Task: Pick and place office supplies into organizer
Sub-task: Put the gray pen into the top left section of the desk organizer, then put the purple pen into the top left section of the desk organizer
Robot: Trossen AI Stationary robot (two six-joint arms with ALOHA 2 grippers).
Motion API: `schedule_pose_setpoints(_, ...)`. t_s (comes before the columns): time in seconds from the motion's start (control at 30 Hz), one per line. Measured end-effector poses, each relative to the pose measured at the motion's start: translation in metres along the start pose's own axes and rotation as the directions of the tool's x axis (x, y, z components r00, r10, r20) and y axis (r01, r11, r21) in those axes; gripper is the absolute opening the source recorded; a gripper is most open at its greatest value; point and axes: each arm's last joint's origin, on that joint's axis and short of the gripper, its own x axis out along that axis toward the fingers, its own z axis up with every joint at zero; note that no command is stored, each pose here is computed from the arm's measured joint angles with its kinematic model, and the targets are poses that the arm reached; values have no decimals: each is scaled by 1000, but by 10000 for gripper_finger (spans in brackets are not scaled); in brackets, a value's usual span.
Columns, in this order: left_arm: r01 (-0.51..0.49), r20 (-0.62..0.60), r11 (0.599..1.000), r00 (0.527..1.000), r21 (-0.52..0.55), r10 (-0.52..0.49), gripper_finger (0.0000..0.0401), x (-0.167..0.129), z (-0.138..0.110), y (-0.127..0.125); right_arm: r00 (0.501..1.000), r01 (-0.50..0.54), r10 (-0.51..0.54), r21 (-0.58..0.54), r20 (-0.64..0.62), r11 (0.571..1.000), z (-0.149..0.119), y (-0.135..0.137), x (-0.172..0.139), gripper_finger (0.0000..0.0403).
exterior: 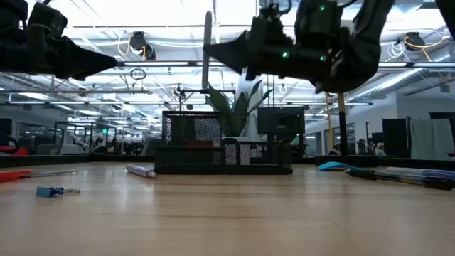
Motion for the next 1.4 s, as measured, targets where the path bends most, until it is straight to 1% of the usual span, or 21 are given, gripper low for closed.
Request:
schedule_pose_setpoints(0.2, 0, 0, 1000, 1000, 0, 0, 97, 0, 0, 0, 999, 24, -24, 33, -26, 999, -13, -8, 0, 28)
schedule_pose_setpoints(0.43, 0, 0, 1000, 1000, 0, 0, 97, 0, 0, 0, 998, 31, -28, 48, -59, 998, -24, -10, -1, 27)
schedule_pose_setpoints(0.63, 0, 0, 1000, 1000, 0, 0, 97, 0, 0, 0, 997, 33, -28, 82, -69, 996, -25, -9, -1, 38)
schedule_pose_setpoints(0.8, 0, 0, 1000, 1000, 0, 0, 97, 0, 0, 0, 995, 35, -28, 82, -91, 996, -27, -9, -1, 51)
schedule_pose_setpoints(1.07, 0, 0, 1000, 1000, 0, 0, 97, 0, 0, 0, 995, 35, -28, 79, -91, 996, -27, -9, -1, 75)
schedule_pose_setpoints(1.4, 0, 0, 1000, 1000, 0, 0, 97, 0, 0, 0, 995, 35, -28, 75, -91, 997, -27, -9, -1, 86)
